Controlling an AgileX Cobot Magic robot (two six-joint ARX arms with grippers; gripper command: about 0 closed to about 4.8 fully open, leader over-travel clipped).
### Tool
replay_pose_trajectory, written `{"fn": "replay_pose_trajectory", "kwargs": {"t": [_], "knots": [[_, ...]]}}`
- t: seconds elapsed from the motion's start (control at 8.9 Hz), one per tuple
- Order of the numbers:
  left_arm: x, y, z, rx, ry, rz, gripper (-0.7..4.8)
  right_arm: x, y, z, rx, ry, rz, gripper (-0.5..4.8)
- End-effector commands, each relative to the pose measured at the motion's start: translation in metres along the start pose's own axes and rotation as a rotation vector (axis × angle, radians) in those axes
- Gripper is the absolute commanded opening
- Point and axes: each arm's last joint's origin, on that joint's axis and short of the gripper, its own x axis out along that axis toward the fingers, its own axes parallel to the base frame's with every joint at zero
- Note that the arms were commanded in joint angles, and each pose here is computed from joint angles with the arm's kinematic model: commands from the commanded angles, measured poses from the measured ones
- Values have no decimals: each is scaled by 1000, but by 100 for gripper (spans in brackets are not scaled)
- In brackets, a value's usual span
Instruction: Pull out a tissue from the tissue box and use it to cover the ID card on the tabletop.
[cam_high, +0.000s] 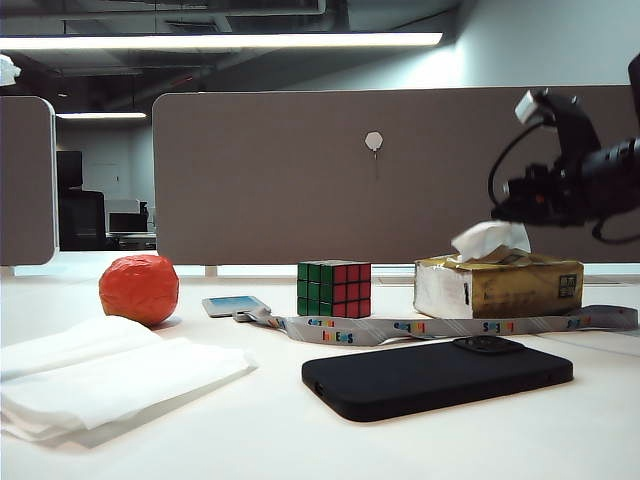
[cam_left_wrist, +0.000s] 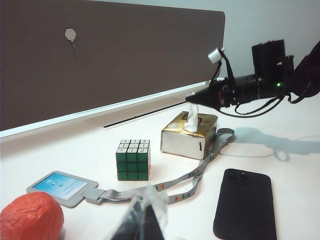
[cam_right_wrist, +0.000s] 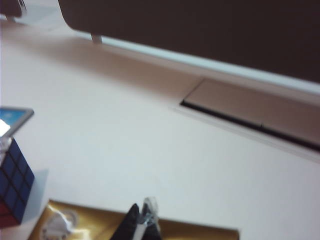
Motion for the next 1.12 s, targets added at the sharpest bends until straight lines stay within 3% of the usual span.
{"fn": "replay_pose_trajectory", "kwargs": {"t": [0.11, 0.67, 0.79, 0.9, 1.12], "knots": [[0, 0, 2, 6, -6, 1, -6, -12, 5, 37, -72, -137, 14, -6], [0, 0, 2, 6, -6, 1, -6, -6, 19, 95, -109, -292, 154, -6], [0, 0, 2, 6, -5, 1, -6, 6, 41, 115, -122, -326, 232, -6], [0, 0, 2, 6, -6, 1, -6, 8, 45, 119, -126, -336, 248, -6], [0, 0, 2, 6, -6, 2, -6, 19, 75, 119, -103, -294, 337, -6]]}}
